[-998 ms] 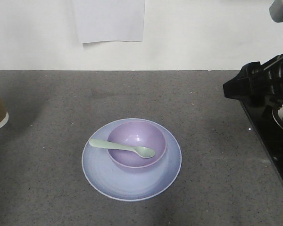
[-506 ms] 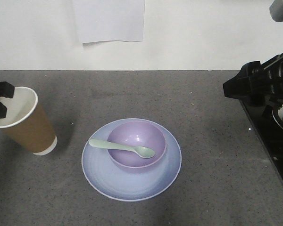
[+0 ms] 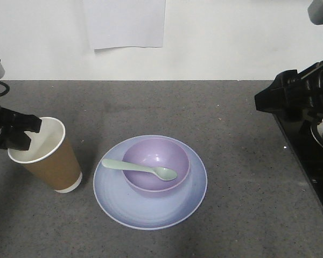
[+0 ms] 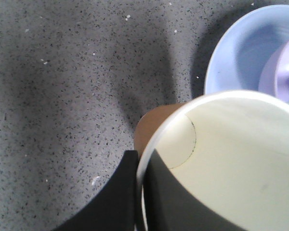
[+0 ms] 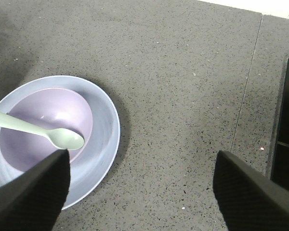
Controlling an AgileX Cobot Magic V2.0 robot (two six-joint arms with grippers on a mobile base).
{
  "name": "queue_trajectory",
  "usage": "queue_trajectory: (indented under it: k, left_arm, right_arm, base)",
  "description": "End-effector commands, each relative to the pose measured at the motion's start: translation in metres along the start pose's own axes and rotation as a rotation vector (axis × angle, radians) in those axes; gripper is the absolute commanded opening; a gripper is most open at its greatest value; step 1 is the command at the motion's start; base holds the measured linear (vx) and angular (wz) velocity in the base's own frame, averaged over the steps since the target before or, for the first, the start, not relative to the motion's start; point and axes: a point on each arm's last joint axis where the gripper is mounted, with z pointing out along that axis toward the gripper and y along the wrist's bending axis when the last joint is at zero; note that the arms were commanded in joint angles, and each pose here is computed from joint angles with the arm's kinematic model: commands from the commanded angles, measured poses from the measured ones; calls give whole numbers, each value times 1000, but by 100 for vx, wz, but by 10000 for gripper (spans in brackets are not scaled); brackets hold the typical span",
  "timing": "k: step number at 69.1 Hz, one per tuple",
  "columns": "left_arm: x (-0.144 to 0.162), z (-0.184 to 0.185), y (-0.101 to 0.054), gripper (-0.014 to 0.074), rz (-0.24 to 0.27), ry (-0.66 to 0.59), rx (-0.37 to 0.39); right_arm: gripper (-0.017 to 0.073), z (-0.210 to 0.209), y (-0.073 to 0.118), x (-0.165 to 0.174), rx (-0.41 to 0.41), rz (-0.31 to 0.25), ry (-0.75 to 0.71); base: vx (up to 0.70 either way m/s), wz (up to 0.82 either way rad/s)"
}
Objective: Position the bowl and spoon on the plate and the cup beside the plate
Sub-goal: 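Carry the cup beside the plate and lower it onto the counter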
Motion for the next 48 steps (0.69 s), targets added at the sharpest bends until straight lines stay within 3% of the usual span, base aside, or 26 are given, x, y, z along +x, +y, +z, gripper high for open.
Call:
queue_trajectory:
  k: [1,48]
  left_arm:
    - [-7,-3,-4,-8,4,-66,18]
    - [-9,7,-2,30,-3,-45,14]
  right_arm:
    - [590,-12,-1,-10,9,-11,-105]
    - [590,-12,-1,-10,9,-11,-105]
  base:
    - [0,0]
    - [0,0]
